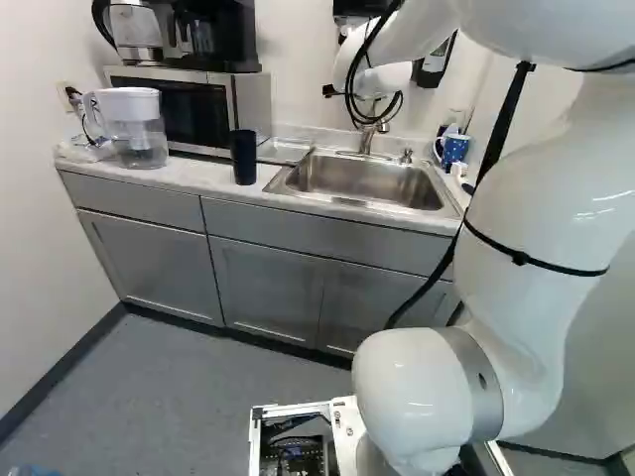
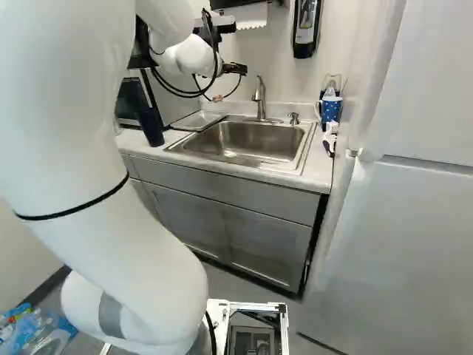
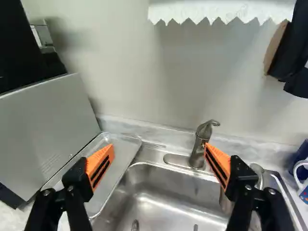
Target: Rinse the cup and place it in the tray
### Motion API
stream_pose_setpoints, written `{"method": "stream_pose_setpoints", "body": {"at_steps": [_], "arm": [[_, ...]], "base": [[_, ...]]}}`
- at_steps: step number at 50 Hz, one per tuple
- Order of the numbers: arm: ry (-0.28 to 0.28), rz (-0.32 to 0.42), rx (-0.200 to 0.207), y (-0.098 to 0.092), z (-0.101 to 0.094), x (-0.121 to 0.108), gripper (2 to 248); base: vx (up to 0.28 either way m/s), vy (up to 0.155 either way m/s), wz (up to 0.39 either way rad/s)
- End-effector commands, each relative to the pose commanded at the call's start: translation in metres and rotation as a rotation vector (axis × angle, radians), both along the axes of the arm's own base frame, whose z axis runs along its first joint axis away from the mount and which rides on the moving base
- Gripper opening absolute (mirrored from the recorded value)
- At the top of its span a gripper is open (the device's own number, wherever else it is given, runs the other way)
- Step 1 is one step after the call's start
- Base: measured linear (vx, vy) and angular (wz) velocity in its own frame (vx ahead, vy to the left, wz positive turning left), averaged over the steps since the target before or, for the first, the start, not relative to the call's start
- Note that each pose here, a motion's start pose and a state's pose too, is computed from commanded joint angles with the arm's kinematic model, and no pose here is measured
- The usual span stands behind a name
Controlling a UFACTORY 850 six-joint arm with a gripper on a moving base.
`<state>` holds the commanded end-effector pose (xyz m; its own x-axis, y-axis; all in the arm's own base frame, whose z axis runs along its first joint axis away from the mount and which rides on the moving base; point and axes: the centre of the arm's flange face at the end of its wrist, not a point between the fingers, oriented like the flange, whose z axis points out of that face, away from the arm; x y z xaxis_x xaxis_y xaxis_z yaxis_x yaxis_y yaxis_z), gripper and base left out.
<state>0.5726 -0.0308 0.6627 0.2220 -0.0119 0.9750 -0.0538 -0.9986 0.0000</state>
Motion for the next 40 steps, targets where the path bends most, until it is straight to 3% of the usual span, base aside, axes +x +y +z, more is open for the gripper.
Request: {"method": "stream_pose_setpoints", "body": {"at_steps": [40], "arm": [[0.102, -0.045, 0.008, -0.033, -0.016, 0.077, 247]], "base": [[0.000, 0.000, 0.000]]}}
